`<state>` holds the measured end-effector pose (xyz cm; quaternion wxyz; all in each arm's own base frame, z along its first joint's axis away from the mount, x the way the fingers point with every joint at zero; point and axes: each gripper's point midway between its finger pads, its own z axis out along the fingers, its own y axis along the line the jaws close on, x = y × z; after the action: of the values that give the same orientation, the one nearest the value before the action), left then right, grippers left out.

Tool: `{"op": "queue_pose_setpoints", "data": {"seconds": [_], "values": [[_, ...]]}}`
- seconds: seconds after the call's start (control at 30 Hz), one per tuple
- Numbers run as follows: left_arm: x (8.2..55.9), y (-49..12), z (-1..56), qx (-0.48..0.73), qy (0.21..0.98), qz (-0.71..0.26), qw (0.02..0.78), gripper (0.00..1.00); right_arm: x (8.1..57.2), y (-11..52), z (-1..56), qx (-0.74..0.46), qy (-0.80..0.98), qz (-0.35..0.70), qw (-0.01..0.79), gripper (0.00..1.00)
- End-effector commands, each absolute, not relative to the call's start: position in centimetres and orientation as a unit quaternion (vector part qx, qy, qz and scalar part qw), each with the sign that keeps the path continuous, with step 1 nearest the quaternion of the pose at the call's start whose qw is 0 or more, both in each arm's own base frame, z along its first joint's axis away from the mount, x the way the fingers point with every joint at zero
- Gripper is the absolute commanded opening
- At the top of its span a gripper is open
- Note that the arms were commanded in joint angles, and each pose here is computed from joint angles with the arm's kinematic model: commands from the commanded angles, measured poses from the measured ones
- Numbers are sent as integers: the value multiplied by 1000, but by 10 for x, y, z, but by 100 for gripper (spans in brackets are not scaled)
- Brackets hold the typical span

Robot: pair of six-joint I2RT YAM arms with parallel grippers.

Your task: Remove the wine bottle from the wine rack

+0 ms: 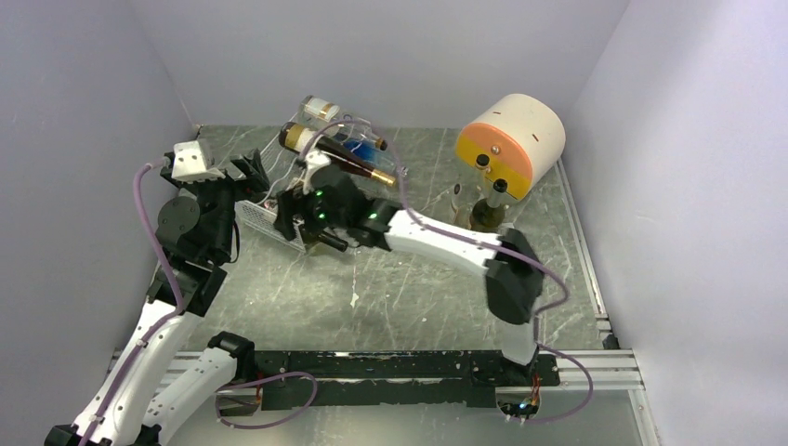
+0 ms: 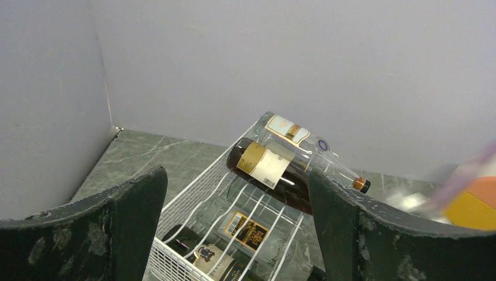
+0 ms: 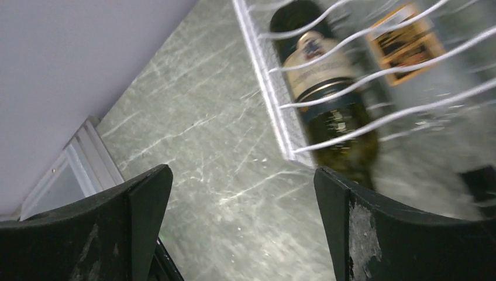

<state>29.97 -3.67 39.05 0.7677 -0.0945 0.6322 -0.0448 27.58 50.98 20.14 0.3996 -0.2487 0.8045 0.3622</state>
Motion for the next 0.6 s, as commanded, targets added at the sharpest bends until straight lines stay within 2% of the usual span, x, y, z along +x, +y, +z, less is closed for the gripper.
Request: {"op": "queue_pose_setpoints", "data": {"seconds": [0.0, 0.17, 0.37, 0.57], "values": [[296, -35, 404, -97, 619, -51, 777, 94, 326, 425, 250, -220, 804, 287, 472, 98], [299, -39, 401, -91, 624, -57, 774, 94, 372, 362, 241, -246, 811, 174, 501, 100], [307, -46, 394, -80, 635, -62, 766, 94, 418, 330, 215, -327, 796, 20, 509, 100], [314, -51, 386, -72, 645, -60, 758, 94, 440, 332, 175, -389, 796, -18, 463, 100]]}}
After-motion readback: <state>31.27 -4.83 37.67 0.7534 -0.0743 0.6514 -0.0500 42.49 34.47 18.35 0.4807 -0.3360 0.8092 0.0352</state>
